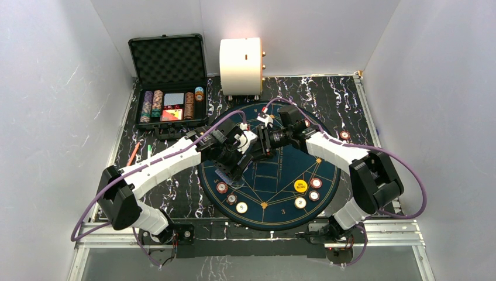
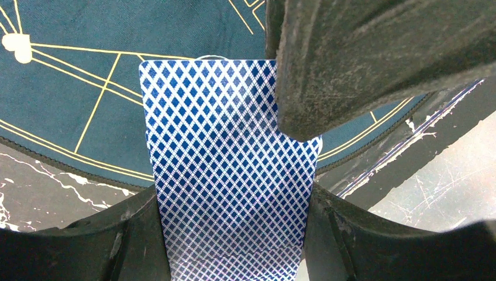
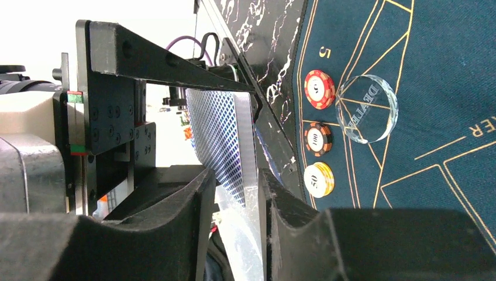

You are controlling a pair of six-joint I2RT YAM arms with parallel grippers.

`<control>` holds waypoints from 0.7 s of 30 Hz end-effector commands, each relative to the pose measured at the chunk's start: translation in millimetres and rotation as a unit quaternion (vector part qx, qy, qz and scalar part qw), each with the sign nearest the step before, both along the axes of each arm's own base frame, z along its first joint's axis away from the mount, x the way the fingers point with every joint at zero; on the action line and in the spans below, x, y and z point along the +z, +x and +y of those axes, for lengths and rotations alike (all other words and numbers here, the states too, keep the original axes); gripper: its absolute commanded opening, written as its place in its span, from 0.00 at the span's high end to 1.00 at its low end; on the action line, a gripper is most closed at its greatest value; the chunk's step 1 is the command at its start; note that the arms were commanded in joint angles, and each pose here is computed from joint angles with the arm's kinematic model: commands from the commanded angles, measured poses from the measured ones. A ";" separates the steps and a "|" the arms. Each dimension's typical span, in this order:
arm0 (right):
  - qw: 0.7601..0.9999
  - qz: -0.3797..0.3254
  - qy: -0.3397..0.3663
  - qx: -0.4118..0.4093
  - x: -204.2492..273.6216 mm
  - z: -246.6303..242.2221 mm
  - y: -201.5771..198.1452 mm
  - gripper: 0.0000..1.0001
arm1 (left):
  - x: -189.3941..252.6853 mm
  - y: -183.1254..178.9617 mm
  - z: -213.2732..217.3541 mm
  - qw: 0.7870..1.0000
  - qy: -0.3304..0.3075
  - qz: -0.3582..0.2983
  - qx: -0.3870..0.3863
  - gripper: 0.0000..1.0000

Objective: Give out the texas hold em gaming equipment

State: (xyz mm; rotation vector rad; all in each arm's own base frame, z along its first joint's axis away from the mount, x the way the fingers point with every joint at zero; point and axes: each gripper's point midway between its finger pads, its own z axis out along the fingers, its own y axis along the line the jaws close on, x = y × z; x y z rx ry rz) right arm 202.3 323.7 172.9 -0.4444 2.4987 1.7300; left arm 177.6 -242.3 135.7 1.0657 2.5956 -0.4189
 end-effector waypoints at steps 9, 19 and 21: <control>1.000 -0.019 0.020 0.012 15.5 -4.6 -8.2 0.75 | 21.6 -0.8 -4.3 0.999 -0.033 -0.016 -0.003 1.00; 1.000 -0.027 0.010 0.006 18.7 -9.4 -5.9 0.85 | 20.6 -1.6 -2.7 0.999 -0.030 -0.016 -0.003 1.00; 1.000 -0.028 0.009 0.004 20.2 -11.1 -4.9 0.86 | 20.3 -1.6 -2.3 0.999 -0.030 -0.016 -0.002 1.00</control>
